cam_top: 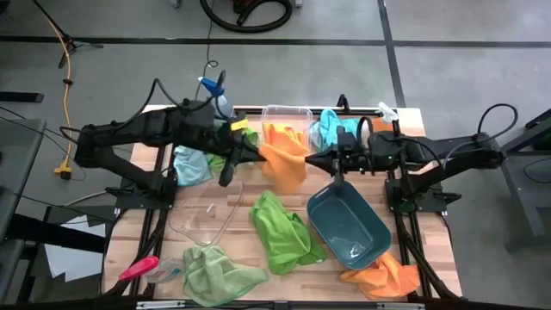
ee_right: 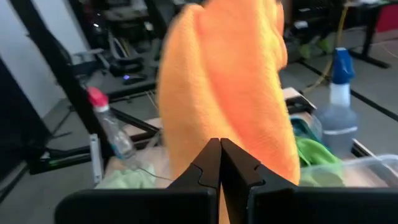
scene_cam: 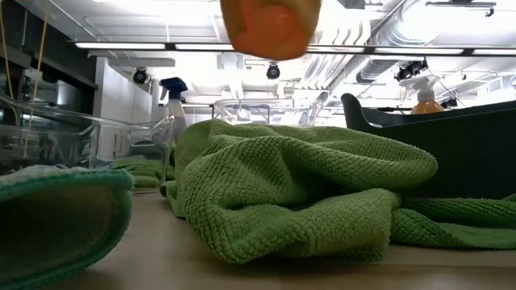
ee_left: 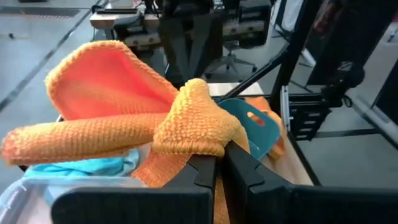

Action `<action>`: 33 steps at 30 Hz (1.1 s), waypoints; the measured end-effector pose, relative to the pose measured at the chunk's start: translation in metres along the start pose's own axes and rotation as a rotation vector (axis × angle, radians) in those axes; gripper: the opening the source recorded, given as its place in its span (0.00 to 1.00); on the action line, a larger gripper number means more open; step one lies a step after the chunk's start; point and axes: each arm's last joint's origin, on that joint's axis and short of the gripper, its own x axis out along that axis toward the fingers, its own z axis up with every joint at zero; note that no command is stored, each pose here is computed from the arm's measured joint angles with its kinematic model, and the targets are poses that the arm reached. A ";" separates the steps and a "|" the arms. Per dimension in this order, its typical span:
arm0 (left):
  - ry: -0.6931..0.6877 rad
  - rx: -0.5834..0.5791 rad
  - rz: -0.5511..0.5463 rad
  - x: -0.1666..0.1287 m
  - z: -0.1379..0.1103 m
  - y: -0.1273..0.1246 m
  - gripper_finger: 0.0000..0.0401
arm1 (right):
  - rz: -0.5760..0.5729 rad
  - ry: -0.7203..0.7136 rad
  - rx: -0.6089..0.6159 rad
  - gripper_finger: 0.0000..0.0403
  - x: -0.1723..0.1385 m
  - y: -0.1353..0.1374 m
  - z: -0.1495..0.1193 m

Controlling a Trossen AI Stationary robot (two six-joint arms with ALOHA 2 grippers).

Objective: Sort microfiber towel by color & place in baskets
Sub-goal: Put the orange microfiber towel into the top transparent bin

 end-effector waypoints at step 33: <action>-0.631 -0.049 0.193 0.024 -0.051 0.044 0.00 | 0.074 -0.132 -0.019 0.00 -0.017 0.011 0.015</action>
